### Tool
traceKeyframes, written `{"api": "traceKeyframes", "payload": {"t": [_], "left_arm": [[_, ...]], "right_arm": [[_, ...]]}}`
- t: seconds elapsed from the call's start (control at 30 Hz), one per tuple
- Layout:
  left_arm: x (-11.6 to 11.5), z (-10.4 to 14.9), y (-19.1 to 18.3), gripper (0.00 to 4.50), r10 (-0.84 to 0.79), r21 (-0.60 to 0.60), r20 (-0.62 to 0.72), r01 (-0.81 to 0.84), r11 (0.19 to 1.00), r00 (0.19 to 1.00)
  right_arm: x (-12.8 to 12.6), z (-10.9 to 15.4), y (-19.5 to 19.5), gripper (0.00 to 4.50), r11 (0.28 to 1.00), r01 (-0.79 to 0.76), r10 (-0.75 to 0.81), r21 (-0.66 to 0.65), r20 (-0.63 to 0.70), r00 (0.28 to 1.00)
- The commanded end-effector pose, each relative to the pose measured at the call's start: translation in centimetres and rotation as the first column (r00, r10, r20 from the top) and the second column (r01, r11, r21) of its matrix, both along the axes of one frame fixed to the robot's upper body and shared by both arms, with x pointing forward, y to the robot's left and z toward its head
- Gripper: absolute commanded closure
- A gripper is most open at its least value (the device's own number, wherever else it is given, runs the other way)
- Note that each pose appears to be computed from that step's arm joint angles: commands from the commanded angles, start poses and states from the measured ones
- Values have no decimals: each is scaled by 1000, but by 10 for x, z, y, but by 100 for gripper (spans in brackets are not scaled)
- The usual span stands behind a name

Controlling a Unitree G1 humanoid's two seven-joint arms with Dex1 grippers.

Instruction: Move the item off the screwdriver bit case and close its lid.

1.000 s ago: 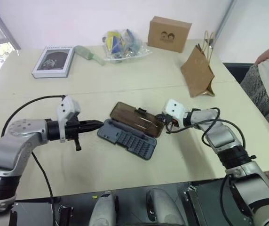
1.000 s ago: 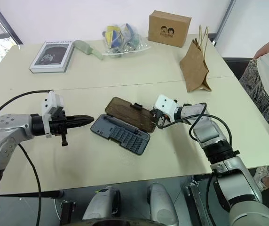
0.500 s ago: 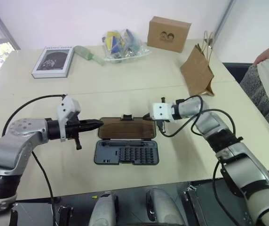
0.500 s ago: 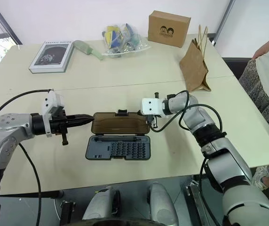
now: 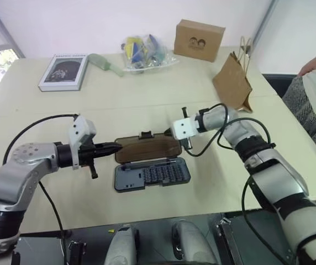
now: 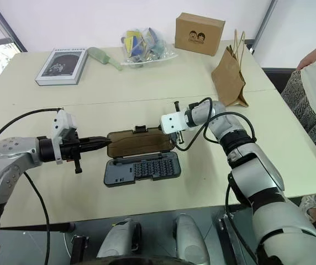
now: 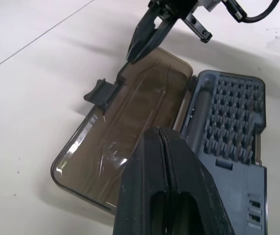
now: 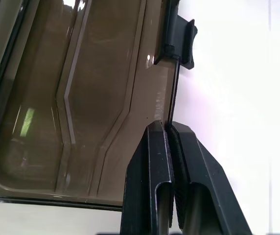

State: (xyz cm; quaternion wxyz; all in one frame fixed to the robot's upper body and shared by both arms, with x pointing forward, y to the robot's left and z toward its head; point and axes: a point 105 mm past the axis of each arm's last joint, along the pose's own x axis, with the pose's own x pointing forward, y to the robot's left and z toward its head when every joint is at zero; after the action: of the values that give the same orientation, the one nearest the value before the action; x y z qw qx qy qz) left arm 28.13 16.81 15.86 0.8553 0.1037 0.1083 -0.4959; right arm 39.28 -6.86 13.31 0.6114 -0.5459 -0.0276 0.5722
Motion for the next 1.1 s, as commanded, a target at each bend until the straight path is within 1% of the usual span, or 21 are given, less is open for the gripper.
{"api": "traceKeyframes", "payload": {"t": [0.03, 0.3, 0.53, 0.97, 1.1], "left_arm": [[-2, 12, -1, 450, -1, -8, 48, 2, 1000, 999], [-1, 12, -2, 450, 1, -12, 51, -1, 1000, 999], [0, 9, -3, 450, 0, -11, 46, 0, 1000, 999], [4, 10, -6, 450, -10, -14, 50, 11, 1000, 999], [4, 10, -6, 450, -9, -16, 50, 10, 1000, 999]], "right_arm": [[4, 16, 4, 447, 1000, -16, 16, 6, 65, 998], [-1, 16, -1, 447, 999, -36, 37, -20, 55, 998], [-11, 18, -14, 447, 999, -25, 25, -21, -15, 1000], [-12, 19, -12, 447, 1000, 13, -13, 8, -30, 999], [-11, 17, -14, 447, 1000, 24, -24, -9, -36, 999]]}}
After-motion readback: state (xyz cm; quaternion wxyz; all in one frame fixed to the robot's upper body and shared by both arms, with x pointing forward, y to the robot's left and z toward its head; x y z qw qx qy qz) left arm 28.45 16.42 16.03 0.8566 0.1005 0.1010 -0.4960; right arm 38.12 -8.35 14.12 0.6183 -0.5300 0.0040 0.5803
